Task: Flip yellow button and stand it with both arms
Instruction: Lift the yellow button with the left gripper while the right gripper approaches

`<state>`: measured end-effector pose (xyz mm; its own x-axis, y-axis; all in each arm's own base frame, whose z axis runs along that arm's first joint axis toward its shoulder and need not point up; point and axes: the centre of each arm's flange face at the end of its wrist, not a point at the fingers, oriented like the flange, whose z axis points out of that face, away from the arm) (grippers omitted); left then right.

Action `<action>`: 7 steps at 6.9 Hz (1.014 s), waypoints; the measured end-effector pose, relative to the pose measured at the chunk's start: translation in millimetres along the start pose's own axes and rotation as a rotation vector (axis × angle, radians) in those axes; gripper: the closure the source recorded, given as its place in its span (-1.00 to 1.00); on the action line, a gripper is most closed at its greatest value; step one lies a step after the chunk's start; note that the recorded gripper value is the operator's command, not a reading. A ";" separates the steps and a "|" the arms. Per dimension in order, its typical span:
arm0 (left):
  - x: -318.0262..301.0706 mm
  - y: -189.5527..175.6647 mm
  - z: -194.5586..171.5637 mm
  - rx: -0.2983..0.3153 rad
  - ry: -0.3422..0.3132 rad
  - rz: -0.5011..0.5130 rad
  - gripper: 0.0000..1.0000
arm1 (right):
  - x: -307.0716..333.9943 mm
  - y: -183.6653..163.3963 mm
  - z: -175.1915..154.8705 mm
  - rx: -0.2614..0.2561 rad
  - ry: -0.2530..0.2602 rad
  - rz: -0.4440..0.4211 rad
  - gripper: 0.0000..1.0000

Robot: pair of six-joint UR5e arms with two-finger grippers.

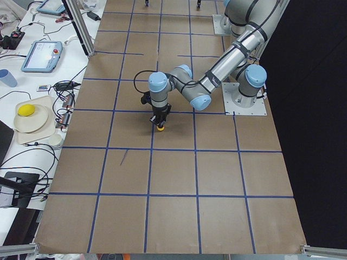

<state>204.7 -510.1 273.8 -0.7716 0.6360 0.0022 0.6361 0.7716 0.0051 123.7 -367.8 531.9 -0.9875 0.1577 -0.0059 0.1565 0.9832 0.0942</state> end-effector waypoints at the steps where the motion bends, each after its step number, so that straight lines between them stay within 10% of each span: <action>1: 19.8 -13.7 -28.2 0.056 0.073 -0.032 0.62 | -0.2 -3.7 -1.2 0.007 0.000 0.001 -1.00; 5: 135.1 -94.5 -110.2 0.350 0.697 -0.285 0.62 | -15.2 -97.1 1.1 -0.006 -0.038 0.029 -1.00; 7: 195.9 -125.2 -154.0 0.458 1.032 -0.429 0.63 | -36.1 -140.9 -0.4 -0.046 -0.219 0.215 -1.00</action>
<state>-26.4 -483.0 427.6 -0.4253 0.1851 0.8859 0.1085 0.9822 -0.1532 137.3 -512.1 519.3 -0.9032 0.3823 -0.1954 0.3549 0.9209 0.1612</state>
